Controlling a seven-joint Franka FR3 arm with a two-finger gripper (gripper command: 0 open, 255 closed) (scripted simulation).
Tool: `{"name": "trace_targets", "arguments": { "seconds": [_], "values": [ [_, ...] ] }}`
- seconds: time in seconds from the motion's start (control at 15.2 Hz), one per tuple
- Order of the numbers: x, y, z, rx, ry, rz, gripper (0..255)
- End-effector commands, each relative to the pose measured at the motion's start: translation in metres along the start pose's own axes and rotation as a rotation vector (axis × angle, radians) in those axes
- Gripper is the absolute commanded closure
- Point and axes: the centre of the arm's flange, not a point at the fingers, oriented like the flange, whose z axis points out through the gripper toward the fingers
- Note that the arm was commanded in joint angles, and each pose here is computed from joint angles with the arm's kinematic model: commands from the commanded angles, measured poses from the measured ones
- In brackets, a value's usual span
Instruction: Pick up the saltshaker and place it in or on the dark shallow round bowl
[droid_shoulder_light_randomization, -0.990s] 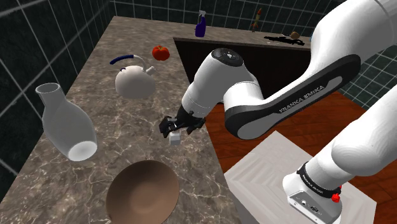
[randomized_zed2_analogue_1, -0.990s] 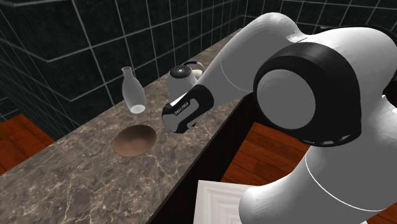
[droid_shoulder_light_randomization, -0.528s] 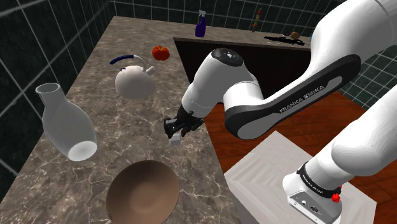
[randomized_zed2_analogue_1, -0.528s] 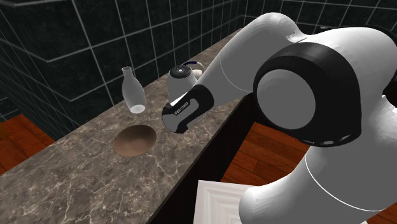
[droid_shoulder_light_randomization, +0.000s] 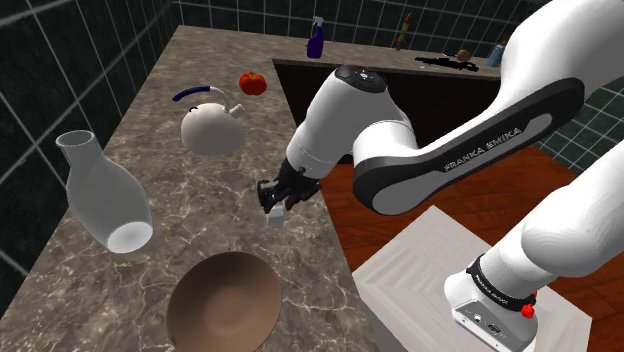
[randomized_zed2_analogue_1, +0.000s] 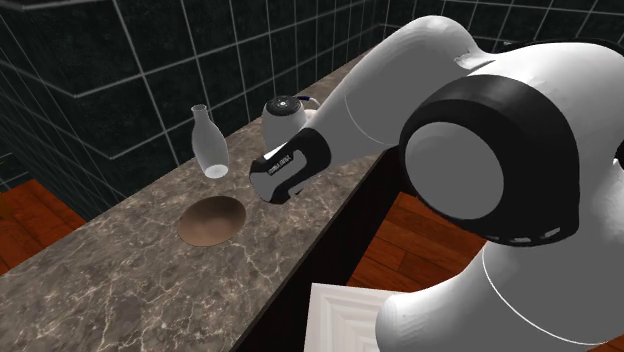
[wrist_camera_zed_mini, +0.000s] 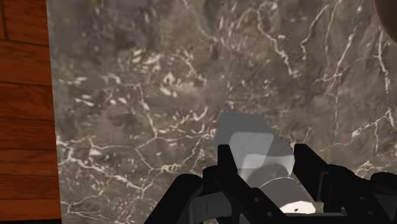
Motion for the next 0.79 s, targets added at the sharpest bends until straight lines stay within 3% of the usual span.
{"name": "trace_targets", "arguments": {
  "seconds": [0.0, 0.73],
  "values": [
    [0.003, -0.002, -0.010, 0.000, -0.001, 0.000, 255],
    [0.017, -0.014, -0.065, 0.000, -0.001, 0.000, 255]
  ]
}}
